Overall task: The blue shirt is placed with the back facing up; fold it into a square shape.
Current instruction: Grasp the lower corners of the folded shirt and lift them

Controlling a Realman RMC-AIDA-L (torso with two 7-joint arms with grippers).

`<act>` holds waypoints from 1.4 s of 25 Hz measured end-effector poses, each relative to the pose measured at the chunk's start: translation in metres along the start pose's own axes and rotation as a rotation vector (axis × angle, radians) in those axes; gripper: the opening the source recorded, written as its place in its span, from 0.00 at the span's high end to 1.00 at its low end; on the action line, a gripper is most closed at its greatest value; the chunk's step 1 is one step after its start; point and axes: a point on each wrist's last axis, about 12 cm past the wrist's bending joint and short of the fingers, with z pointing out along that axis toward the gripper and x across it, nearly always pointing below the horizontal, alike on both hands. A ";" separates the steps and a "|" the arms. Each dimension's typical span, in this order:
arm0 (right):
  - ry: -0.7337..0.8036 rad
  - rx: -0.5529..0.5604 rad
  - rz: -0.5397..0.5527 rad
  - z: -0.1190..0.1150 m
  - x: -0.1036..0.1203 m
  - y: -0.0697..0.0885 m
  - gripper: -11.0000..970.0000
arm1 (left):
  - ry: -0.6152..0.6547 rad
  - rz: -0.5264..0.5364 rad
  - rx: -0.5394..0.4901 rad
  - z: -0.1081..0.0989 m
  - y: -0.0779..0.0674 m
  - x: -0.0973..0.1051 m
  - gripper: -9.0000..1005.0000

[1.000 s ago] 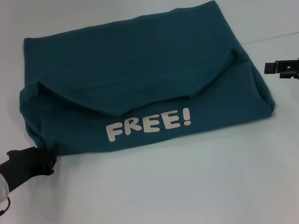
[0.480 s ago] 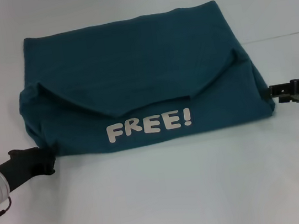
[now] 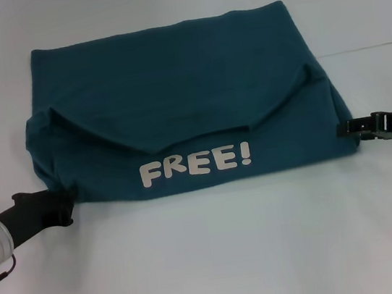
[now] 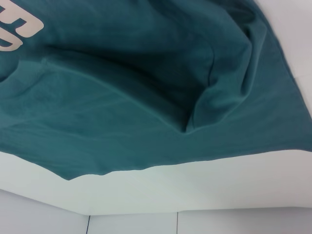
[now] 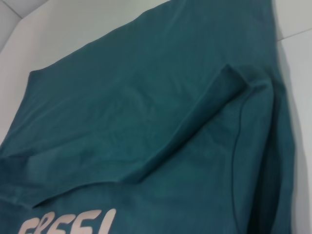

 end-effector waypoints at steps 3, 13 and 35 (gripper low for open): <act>-0.004 0.014 -0.008 0.003 0.001 0.001 0.29 | -0.001 0.002 0.000 0.000 0.000 -0.001 0.98; 0.010 0.032 -0.027 0.019 0.003 0.007 0.30 | -0.005 0.006 0.000 0.002 0.001 -0.004 0.98; 0.013 -0.010 -0.036 0.011 0.011 0.004 0.90 | 0.028 -0.028 0.028 -0.005 0.003 -0.006 0.98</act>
